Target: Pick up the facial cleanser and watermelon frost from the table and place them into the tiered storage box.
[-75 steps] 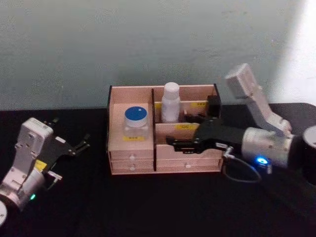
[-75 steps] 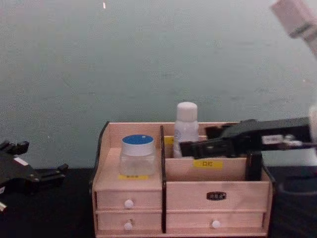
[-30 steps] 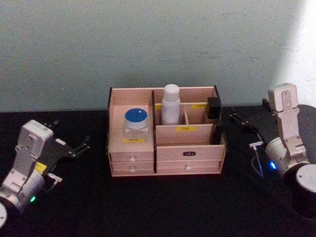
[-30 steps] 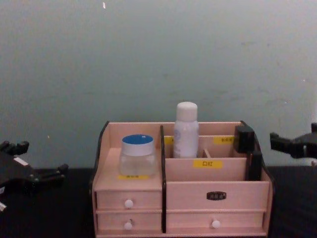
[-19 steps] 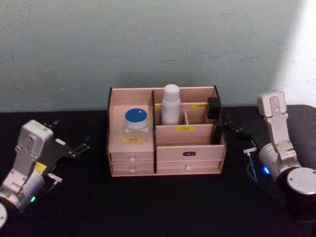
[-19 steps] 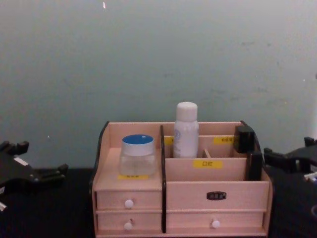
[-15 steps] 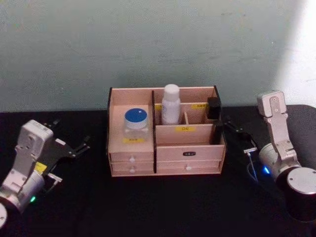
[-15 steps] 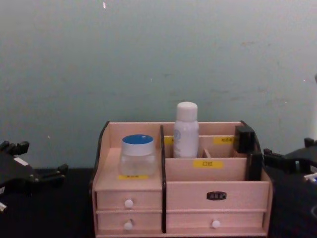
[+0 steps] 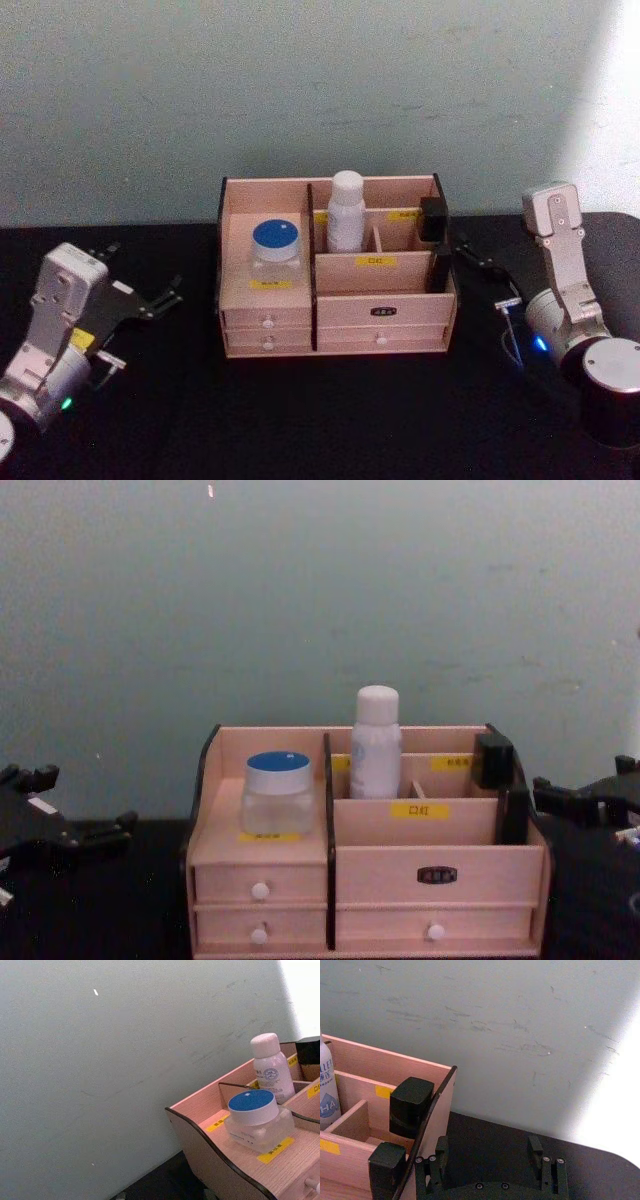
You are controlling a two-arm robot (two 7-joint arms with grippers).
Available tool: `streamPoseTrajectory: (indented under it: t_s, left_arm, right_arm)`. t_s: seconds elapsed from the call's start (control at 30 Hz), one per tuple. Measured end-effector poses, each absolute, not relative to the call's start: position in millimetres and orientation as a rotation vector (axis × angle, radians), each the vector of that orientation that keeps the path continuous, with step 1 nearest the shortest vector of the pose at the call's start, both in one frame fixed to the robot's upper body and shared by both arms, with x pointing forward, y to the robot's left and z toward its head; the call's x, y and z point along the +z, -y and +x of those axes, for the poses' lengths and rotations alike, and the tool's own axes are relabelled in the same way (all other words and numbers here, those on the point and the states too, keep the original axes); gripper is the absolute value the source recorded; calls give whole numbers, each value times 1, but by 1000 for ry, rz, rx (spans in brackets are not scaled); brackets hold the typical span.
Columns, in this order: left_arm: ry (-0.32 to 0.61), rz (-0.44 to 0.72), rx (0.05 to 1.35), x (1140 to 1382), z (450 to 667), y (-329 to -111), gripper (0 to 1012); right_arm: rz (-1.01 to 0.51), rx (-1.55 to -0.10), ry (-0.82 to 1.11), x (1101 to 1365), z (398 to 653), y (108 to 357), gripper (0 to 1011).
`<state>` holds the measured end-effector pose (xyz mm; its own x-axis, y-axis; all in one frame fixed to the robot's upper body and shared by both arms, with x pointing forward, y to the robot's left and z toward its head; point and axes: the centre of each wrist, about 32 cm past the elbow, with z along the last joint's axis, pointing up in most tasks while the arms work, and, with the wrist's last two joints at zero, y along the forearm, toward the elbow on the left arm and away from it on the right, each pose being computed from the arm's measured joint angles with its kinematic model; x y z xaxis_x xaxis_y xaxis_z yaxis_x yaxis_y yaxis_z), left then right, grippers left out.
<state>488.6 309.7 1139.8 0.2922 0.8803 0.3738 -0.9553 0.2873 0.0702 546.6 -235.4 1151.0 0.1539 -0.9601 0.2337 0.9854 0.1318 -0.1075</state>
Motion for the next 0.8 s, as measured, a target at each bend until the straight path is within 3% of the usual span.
streamPoseTrajectory:
  t_s: [0.8]
  left_arm:
    - [285,304,1248,1140,489,-310,1001]
  right_arm:
    - [-254,-1416,117,1151,546,236,1003]
